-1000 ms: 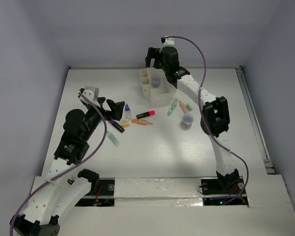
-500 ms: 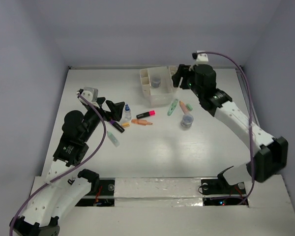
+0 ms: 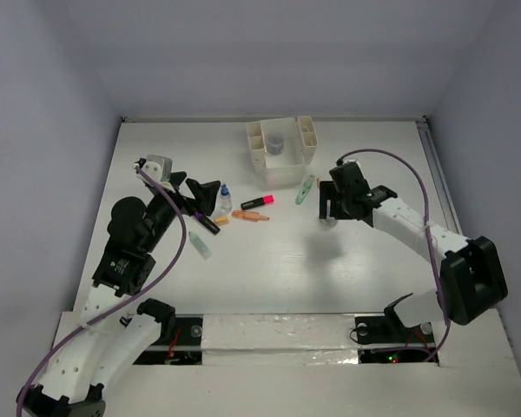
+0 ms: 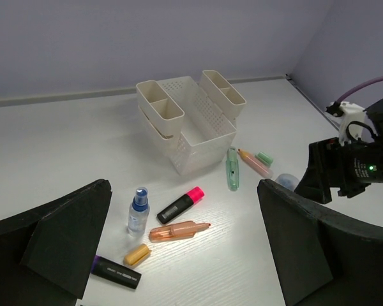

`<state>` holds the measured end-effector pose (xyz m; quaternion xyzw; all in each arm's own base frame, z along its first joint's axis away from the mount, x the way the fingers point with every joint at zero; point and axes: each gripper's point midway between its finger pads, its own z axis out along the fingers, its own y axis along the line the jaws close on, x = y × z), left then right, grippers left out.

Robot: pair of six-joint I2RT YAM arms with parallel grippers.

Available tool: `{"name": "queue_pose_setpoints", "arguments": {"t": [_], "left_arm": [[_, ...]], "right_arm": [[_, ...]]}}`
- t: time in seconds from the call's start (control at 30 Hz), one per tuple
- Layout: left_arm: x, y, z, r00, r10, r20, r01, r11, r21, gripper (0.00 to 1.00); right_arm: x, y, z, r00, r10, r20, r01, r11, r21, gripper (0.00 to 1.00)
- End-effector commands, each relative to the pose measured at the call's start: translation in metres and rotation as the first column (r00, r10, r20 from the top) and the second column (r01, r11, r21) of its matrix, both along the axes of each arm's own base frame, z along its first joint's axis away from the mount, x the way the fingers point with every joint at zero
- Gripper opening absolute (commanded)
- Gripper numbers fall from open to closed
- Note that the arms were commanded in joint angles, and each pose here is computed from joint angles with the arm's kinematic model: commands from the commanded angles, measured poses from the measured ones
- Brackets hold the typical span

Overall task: Sort the stationery into containers
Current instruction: Pick up the stationery from the center of the board.

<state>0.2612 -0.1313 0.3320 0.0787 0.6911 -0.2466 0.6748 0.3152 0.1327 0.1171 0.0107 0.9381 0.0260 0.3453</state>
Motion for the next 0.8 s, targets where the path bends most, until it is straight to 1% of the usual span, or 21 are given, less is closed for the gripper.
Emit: {"name": "queue_pose_setpoints", "arguments": {"t": [0.0,0.07,0.13,0.33,0.53,0.7,0.77], "left_arm": [[-0.001,-0.002,0.010,0.999,-0.012,0.041,0.013,1.000,-0.021,0.99],[-0.001,-0.002,0.010,0.999,-0.012,0.039,0.013,1.000,-0.021,0.99],[-0.001,-0.003,0.008,0.999,-0.012,0.035,0.012,1.000,-0.019,0.99],[0.000,-0.003,0.008,0.999,-0.012,0.033,0.012,1.000,-0.016,0.99],[0.002,-0.004,0.006,1.000,-0.013,0.027,0.014,1.000,-0.014,0.99],[0.002,-0.006,0.004,0.999,-0.023,0.023,0.023,1.000,-0.013,0.99],[0.002,-0.006,0.005,0.999,-0.024,0.023,0.024,1.000,-0.013,0.99]], "right_arm": [[0.016,0.005,-0.013,1.000,0.015,-0.006,-0.014,1.000,0.017,0.83],[0.016,0.008,-0.020,0.999,0.027,-0.026,-0.026,1.000,0.017,0.83],[0.024,0.004,-0.024,1.000,0.008,-0.025,-0.008,1.000,-0.002,0.83],[0.040,0.001,-0.040,0.999,-0.007,-0.034,0.007,1.000,0.023,0.82],[0.051,0.008,-0.044,1.000,0.012,-0.024,-0.011,1.000,0.029,0.78],[0.056,0.008,-0.044,1.000,0.009,-0.017,-0.008,1.000,0.020,0.76],[0.057,0.006,-0.042,1.000,0.003,-0.011,-0.003,1.000,0.010,0.71]]}}
